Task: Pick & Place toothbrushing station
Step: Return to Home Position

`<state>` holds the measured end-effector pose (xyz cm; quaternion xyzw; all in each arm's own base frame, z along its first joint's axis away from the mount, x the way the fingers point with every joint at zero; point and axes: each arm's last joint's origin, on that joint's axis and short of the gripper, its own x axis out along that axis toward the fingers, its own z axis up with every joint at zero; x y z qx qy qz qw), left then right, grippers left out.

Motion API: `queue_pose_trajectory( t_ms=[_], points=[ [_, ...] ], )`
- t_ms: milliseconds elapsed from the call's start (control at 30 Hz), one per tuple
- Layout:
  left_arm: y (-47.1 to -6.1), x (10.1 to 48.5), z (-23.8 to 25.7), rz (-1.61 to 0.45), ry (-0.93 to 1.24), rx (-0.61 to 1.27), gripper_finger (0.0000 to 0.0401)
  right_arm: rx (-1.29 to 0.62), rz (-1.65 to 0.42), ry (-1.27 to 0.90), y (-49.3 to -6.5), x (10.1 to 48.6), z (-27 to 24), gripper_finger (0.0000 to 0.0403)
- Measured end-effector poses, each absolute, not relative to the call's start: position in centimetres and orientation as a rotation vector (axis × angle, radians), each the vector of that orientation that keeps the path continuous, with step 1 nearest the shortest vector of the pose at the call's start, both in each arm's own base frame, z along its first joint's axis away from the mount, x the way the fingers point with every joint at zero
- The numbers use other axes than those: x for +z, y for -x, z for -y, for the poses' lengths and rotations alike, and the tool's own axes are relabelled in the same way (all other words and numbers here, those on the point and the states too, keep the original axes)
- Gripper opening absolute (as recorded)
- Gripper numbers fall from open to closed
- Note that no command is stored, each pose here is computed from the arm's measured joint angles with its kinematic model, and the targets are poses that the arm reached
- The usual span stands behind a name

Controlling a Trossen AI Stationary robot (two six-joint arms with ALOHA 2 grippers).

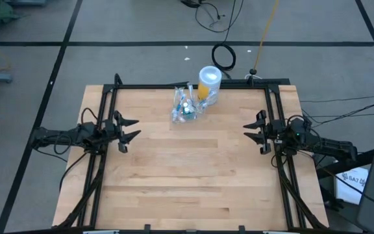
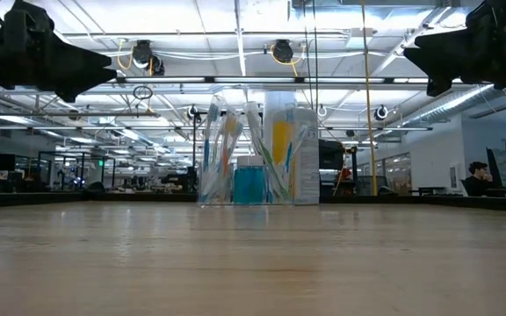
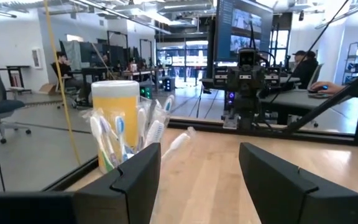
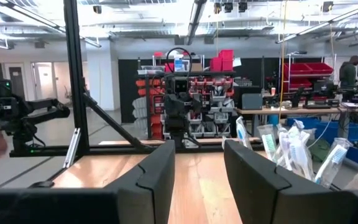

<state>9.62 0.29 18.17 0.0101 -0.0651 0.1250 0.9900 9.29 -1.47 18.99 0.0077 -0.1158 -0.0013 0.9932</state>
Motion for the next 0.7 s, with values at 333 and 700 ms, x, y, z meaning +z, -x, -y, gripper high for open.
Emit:
queue_pose_trajectory(
  t_ms=[333,700],
  points=[
    [-9.61,18.24,-0.31,0.138,-0.019,0.257,0.0225,-0.003,0.232,-0.015,-9.29,18.99,1.47,0.013],
    [-9.61,18.24,-0.31,0.138,-0.02,0.257,0.0225,-0.002,0.232,-0.015,-9.3,18.98,1.46,0.013]
  ],
)
